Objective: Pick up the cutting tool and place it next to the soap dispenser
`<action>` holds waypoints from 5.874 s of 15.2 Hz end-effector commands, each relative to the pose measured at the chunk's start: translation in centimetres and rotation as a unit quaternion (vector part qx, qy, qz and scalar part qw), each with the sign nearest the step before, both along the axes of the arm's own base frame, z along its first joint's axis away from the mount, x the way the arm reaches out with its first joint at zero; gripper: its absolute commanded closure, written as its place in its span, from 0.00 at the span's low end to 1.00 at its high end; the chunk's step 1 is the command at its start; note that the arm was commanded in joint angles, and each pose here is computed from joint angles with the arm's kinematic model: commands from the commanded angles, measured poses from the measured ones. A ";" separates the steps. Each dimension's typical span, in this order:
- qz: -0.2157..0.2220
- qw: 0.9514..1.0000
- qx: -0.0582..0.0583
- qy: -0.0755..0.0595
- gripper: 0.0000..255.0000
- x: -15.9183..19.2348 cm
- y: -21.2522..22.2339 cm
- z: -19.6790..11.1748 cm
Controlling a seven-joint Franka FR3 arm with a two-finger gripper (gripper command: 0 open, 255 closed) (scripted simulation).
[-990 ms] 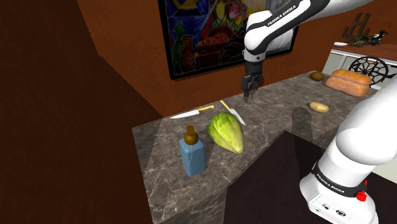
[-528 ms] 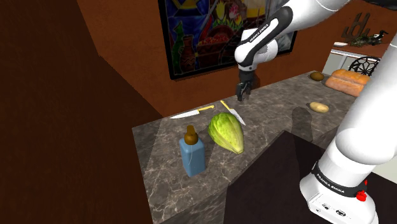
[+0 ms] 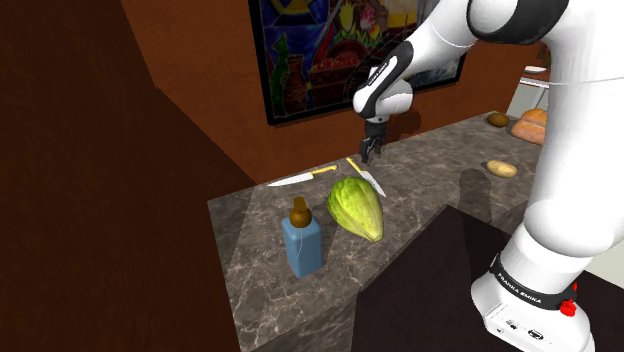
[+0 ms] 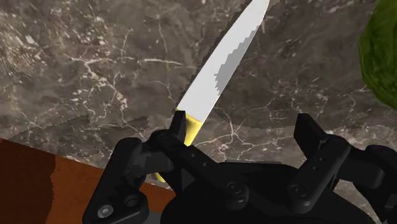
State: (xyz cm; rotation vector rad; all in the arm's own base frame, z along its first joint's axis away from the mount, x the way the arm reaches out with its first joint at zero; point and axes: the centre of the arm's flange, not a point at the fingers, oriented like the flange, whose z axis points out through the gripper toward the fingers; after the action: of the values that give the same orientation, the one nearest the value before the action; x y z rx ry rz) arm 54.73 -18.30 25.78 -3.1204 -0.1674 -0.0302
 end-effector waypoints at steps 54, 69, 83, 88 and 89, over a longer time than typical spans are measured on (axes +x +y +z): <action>0.002 1.000 0.004 -0.021 1.00 6.8 -3.9 0.2; 0.002 1.000 0.004 -0.021 1.00 6.8 -3.9 8.2; 0.002 1.000 0.004 -0.021 1.00 6.8 -3.9 15.6; 0.002 1.000 0.004 -0.021 1.00 6.8 -3.9 18.2; 0.002 1.000 0.004 -0.021 1.00 6.8 -3.9 18.7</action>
State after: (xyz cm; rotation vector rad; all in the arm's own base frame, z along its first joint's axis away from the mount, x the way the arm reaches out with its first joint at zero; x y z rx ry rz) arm 61.50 -22.24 43.98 -3.1127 -0.1730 -0.0963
